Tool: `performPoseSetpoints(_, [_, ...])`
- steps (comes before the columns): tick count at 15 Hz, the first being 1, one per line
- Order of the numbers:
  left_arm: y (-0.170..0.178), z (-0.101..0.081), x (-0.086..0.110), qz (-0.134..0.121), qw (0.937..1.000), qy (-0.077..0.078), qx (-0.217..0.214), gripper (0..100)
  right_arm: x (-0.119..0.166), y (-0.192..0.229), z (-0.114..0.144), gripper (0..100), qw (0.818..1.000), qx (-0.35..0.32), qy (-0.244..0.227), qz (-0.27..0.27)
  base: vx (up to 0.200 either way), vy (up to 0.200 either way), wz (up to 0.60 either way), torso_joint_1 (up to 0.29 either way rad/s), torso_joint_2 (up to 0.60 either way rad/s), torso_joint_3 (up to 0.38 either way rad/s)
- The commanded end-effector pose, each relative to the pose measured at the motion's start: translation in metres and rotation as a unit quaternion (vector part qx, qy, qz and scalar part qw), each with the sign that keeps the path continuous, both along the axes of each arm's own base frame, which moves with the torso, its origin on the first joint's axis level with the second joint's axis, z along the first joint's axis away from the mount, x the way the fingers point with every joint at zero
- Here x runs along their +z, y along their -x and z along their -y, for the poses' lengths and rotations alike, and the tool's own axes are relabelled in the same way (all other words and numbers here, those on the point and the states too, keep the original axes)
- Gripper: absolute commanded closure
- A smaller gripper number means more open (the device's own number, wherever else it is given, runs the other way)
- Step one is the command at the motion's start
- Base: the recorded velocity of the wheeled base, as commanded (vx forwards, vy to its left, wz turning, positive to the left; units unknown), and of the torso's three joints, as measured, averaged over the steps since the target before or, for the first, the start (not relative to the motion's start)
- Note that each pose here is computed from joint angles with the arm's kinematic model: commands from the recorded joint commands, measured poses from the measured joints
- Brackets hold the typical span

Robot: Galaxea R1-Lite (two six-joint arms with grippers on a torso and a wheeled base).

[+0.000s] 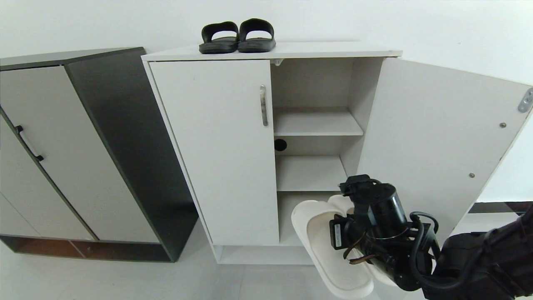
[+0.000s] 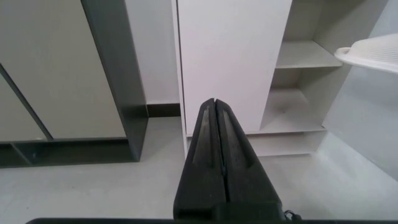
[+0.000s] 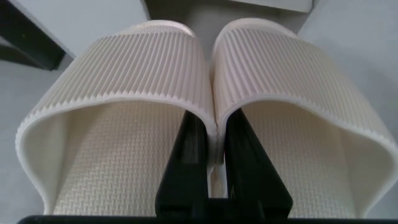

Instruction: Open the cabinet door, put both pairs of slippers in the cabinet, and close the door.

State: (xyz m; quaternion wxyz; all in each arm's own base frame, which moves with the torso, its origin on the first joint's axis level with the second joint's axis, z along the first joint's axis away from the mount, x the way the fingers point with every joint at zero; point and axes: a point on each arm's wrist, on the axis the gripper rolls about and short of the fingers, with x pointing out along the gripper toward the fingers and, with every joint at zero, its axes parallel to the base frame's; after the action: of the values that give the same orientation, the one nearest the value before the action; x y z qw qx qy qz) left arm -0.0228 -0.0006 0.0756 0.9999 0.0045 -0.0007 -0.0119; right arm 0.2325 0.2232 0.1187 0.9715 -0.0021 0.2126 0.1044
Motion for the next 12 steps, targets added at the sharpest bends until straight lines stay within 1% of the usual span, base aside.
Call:
performPoseSetpoints(1, [0.000,0.000,0.000,-0.001,1.0000,0.000,0.000,100,-0.006,-0.005,-0.002,100,1.000,-0.005,0.002,-0.003,0.000,0.000,0.00,0.002,0.00,-0.095])
performPoseSetpoints(6, [0.000,0.000,0.000,-0.001,1.0000,0.000,0.000,100,-0.012,-0.014,0.001,100,1.000,-0.017,0.000,0.000,0.000,0.000,0.00,0.003,0.00,-0.180])
performPoseSetpoints(8, [0.000,0.000,0.000,-0.001,1.0000,0.000,-0.001,100,-0.020,-0.019,-0.004,100,1.000,-0.018,-0.002,0.002,0.000,0.000,0.00,0.000,0.00,-0.200])
performPoseSetpoints(12, [0.000,0.000,0.000,-0.001,1.0000,0.000,0.000,100,-0.028,-0.028,-0.010,100,0.999,-0.031,-0.015,0.032,0.000,0.000,0.00,0.005,0.00,-0.192])
